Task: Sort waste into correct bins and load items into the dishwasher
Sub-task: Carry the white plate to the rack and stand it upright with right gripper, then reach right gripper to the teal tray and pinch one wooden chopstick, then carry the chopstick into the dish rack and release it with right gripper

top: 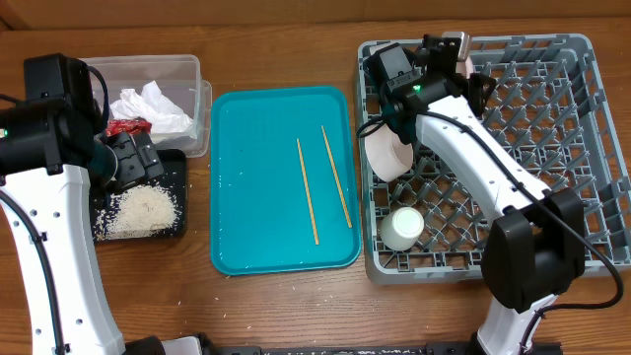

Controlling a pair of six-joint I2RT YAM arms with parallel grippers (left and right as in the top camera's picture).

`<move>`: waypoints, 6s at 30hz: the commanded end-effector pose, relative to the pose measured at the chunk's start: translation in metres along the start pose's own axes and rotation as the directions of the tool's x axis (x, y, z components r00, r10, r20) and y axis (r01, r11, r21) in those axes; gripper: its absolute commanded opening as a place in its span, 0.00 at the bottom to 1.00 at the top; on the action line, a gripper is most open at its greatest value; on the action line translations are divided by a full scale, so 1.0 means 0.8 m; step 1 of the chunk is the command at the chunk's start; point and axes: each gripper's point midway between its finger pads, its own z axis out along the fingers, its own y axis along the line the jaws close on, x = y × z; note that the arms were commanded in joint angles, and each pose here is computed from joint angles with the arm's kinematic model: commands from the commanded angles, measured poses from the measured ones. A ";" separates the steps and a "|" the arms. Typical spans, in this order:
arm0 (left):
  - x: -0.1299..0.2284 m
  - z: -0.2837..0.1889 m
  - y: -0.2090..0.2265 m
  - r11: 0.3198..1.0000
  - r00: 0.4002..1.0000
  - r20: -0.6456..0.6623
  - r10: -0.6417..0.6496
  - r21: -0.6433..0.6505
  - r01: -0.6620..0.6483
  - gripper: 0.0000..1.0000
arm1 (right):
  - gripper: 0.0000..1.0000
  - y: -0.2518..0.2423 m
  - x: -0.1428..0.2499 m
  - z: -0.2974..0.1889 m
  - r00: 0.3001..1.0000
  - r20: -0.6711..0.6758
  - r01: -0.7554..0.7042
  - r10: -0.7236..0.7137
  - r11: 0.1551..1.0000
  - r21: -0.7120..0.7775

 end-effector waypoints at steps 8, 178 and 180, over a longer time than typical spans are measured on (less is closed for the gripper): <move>-0.001 0.002 0.002 1.000 1.000 -0.003 -0.008 -0.013 0.008 1.00 | 0.85 -0.022 -0.050 -0.056 0.991 -0.040 -0.133 0.127 0.942 -0.309; -0.001 0.002 0.002 1.000 1.000 -0.003 -0.008 -0.013 0.008 1.00 | 0.80 0.073 0.013 -0.236 0.949 -0.143 -0.036 -0.280 0.356 -0.934; -0.001 0.002 0.002 1.000 1.000 -0.002 -0.008 -0.013 0.008 1.00 | 0.80 0.103 0.011 -0.256 0.958 -0.089 0.006 -0.274 0.328 -0.945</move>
